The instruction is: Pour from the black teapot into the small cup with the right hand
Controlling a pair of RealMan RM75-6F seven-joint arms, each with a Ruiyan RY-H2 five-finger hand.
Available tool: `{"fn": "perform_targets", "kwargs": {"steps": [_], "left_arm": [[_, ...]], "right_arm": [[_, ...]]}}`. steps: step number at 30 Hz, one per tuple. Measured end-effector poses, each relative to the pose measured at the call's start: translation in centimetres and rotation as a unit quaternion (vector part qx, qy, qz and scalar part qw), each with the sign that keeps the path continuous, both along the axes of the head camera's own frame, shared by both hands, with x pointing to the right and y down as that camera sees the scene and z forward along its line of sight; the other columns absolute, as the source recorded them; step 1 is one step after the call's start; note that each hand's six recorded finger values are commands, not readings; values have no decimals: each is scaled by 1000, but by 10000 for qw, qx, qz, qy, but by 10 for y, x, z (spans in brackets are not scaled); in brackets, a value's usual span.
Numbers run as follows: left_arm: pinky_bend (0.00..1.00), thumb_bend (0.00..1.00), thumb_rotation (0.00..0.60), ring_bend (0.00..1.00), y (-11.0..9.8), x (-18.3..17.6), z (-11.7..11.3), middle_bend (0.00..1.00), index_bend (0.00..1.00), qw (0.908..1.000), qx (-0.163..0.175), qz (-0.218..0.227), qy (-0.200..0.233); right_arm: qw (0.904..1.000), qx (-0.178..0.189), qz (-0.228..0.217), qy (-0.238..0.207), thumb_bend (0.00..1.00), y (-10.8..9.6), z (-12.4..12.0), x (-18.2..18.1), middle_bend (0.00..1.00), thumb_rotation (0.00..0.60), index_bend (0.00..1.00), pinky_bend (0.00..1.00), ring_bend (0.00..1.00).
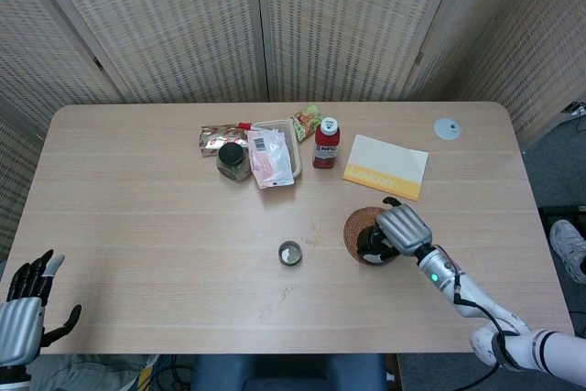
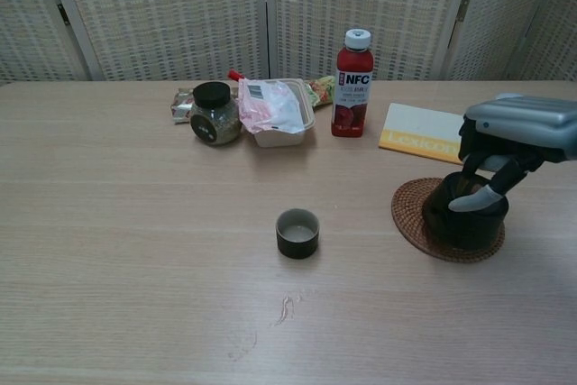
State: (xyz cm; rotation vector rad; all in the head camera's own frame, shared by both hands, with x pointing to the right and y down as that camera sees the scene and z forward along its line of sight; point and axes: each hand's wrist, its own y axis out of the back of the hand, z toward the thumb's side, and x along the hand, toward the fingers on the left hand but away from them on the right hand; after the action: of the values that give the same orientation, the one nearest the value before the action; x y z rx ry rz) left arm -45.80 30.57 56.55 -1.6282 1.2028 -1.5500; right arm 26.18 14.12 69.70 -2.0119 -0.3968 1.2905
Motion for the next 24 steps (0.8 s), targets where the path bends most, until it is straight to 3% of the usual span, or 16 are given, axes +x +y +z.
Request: {"fn": "perform_targets", "kwargs": {"steps": [7, 13, 24], "left_arm": [[0, 325, 600, 0, 1, -1, 0, 0, 0, 10000, 10, -18, 12], [0, 325, 600, 0, 2, -2, 0, 0, 0, 10000, 18, -35, 21], [0, 325, 600, 0, 2, -2, 1, 0, 0, 10000, 23, -37, 20]], "right_arm": [[9998, 155, -28, -102, 313, -5, -7, -7, 1000, 372, 1000, 273, 973], [9996, 250, -65, -117, 386, -9, -10, -12, 1000, 369, 1000, 461, 977], [9994, 291, -158, -128, 517, -18, -14, -19, 1000, 375, 1000, 518, 977]]}}
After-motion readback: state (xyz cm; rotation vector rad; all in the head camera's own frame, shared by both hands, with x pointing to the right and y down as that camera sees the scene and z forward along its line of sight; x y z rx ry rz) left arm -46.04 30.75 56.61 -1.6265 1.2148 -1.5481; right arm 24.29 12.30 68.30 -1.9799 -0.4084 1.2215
